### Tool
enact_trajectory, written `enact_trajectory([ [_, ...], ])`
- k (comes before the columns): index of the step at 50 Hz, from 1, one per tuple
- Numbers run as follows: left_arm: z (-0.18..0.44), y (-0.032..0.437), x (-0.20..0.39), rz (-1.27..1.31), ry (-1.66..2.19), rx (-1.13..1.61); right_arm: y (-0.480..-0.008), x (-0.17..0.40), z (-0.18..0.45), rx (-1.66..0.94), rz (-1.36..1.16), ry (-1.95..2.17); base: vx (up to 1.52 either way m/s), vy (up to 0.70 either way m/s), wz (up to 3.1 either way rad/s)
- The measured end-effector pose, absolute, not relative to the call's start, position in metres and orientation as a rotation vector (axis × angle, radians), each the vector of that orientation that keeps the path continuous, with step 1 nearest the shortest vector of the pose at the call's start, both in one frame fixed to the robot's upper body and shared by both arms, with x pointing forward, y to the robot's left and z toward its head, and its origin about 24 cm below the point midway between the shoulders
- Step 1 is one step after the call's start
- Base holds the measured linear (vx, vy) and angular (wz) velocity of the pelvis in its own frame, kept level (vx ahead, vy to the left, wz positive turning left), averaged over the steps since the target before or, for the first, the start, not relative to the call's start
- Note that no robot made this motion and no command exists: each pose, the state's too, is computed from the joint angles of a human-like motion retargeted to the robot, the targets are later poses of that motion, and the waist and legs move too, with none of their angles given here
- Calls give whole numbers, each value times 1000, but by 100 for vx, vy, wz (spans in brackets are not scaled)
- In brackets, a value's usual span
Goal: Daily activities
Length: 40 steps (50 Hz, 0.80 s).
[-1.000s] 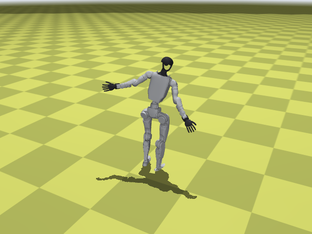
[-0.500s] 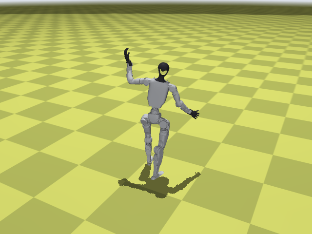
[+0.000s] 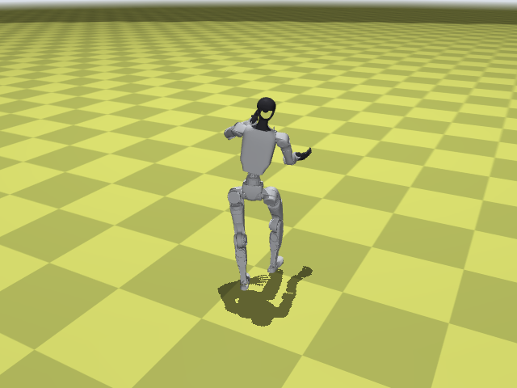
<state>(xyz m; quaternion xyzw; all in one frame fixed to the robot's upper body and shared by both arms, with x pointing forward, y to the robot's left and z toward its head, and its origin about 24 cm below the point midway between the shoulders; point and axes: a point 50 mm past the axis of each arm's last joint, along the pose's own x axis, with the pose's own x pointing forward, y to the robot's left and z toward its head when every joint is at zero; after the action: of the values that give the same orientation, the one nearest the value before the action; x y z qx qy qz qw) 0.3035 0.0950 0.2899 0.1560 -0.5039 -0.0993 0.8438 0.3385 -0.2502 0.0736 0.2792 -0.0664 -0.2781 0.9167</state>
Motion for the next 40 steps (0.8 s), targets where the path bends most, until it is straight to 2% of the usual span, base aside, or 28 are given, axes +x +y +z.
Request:
enact_trajectory([
  [5,224,38,270,-627,-955,358,-243,340,92,539,-476,-230,51,-6,12],
  [7,191,23,254,-751,-860,334,-241,327,71,531,-480,-184,55,-10,-10],
  [12,140,3,242,-910,-663,339,-256,299,29,459,-532,-49,62,-13,42],
  [17,85,8,262,-903,-376,403,-279,267,-20,302,-595,196,71,-21,88],
  [22,-11,49,260,-773,83,443,-287,203,-84,47,-554,570,68,-26,33],
  [28,-99,139,218,-528,584,515,-289,142,-122,-236,-387,900,65,-27,2],
  [34,-135,218,144,-290,890,508,-282,120,-134,-364,-246,1004,66,-15,-50],
  [40,-144,254,80,-115,1042,421,-278,124,-134,-354,-216,985,65,3,-31],
])
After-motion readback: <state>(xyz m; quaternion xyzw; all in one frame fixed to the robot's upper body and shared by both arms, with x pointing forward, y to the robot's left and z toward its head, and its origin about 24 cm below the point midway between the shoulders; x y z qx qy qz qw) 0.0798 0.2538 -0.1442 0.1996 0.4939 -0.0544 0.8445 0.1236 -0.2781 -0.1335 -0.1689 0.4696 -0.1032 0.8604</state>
